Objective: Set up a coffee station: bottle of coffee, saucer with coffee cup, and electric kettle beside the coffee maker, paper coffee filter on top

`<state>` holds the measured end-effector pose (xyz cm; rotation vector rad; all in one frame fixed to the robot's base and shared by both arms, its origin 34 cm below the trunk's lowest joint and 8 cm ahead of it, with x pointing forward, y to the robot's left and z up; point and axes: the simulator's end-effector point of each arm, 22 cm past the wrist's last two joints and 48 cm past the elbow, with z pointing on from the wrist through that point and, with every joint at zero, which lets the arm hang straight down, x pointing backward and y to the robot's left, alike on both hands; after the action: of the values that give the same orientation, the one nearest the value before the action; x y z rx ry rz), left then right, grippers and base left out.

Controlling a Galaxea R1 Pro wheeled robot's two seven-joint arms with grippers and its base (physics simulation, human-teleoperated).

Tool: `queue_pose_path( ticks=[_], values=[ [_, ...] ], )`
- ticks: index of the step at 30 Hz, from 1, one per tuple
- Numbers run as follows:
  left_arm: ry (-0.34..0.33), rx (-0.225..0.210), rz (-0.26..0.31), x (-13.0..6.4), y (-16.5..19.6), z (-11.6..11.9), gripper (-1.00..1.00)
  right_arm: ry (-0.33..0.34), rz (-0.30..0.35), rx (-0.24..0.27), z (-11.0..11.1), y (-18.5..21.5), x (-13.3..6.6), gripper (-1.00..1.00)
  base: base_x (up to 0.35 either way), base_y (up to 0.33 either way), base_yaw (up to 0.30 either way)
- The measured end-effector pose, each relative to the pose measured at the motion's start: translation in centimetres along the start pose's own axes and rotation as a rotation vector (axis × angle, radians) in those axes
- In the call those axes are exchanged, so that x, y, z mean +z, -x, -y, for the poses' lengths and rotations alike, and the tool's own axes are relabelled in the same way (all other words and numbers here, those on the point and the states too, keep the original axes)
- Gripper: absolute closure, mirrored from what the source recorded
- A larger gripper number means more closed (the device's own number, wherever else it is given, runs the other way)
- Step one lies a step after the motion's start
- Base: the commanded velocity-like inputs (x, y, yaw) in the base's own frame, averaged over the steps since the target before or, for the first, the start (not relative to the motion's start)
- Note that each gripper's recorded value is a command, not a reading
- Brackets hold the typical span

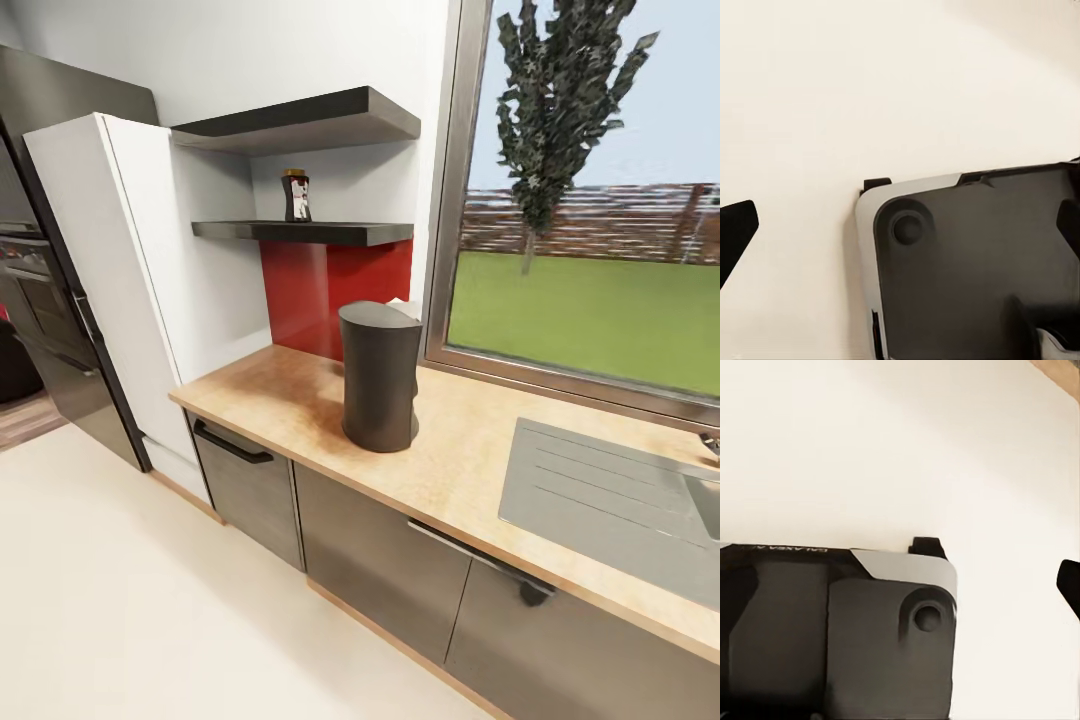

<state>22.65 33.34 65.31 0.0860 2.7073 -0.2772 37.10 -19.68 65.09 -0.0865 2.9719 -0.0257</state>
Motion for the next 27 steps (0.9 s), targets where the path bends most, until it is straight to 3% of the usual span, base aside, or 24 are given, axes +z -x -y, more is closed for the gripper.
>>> queue_pose_path(
  ticks=[3,6,16,27],
  values=[
    [0.002,-0.005,0.002,0.0,0.0,0.0,-1.0,0.048,0.003,-0.053,-1.0,-0.1,0.0,-1.0,0.0,0.0,0.0],
    [0.004,-0.007,0.003,0.0,0.0,-0.1,-1.0,0.074,0.003,-0.073,-1.6,-0.1,0.0,-1.0,0.0,0.0,0.0],
    [0.015,-0.01,0.002,0.0,0.0,-0.4,-1.0,0.081,0.0,-0.082,-1.6,-0.2,0.0,-1.0,0.0,0.0,0.0],
    [0.093,-0.009,-0.001,-0.1,-0.1,-2.1,-1.0,0.08,0.002,-0.084,-1.5,-0.2,0.0,-1.0,0.0,0.0,0.0]
  ],
)
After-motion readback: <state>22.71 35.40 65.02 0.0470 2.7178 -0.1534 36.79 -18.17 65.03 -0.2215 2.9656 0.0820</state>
